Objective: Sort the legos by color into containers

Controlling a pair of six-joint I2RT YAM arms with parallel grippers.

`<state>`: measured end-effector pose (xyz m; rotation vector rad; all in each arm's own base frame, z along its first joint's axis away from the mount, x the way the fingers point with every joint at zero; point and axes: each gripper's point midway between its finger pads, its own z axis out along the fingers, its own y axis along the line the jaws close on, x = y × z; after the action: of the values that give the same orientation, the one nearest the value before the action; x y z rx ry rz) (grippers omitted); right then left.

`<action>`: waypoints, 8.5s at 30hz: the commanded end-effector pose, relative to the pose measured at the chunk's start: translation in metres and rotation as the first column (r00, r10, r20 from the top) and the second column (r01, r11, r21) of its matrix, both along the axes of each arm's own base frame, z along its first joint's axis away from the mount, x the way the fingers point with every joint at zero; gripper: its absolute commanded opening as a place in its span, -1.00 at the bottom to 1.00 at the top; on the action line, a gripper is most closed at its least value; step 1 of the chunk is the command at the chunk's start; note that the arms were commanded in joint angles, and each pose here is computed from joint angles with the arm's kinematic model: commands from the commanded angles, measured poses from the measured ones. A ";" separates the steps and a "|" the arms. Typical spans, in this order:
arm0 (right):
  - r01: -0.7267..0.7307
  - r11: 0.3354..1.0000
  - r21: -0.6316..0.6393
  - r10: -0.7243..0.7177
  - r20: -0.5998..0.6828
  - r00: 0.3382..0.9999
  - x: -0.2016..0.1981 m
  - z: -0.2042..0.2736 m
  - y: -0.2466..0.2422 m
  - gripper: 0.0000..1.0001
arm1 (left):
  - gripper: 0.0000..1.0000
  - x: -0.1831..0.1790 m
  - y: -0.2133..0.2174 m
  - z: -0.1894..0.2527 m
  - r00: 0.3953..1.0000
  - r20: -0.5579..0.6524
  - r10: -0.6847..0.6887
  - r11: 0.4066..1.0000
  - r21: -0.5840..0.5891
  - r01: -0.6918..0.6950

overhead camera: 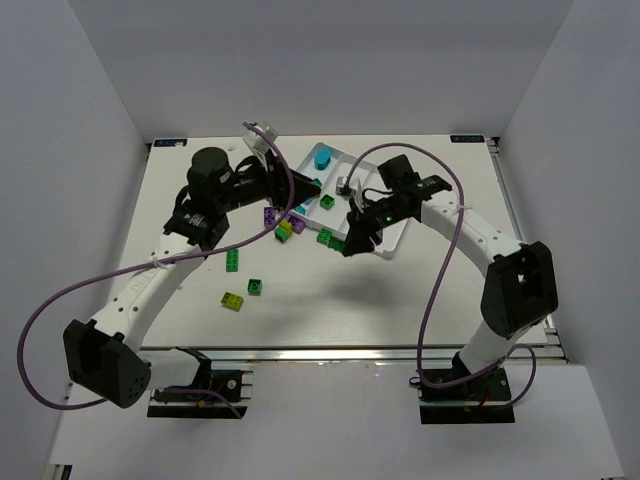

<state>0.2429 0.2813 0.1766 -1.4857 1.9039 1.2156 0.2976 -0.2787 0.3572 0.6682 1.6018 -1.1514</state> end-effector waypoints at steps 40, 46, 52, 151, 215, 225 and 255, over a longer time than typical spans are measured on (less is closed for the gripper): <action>0.596 0.801 0.054 -0.565 0.397 0.724 0.265 0.024 -0.040 0.79 | -1.00 0.018 -0.001 -0.057 0.896 -0.398 0.195 0.948 -0.157 -0.276; 0.398 0.907 0.141 -0.420 0.216 0.881 0.204 0.054 -0.077 -0.89 | -1.00 0.034 -0.030 -0.085 0.873 -0.454 0.181 0.969 -0.069 -0.237; 0.447 0.884 0.141 -0.466 0.174 0.867 0.174 0.057 -0.100 0.01 | -1.00 0.054 -0.052 -0.118 0.846 -0.494 0.199 0.977 0.030 -0.213; 0.046 0.992 0.114 -0.082 0.334 0.939 0.056 0.035 -0.032 0.76 | 0.32 0.117 0.100 -0.316 0.843 -0.167 0.511 0.579 0.792 -0.195; -0.295 0.899 0.324 0.293 0.055 0.954 -0.004 0.056 0.054 -0.36 | -1.00 -0.061 -0.011 -0.146 0.955 -0.252 -0.158 0.986 0.009 0.166; -0.282 0.899 0.336 0.261 0.108 0.959 0.011 0.068 0.048 -1.00 | -1.00 -0.068 -0.004 -0.163 0.949 -0.276 -0.149 0.982 0.070 0.175; 0.706 0.706 -0.055 -0.572 0.544 0.614 0.271 -0.052 -0.059 -0.71 | -0.96 0.054 -0.016 -0.162 0.868 -0.447 0.217 0.975 0.150 -0.167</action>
<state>0.4786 0.2221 0.0972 -0.9952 2.0775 0.2969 0.3311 -0.2934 0.1773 0.3830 2.1142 -1.1606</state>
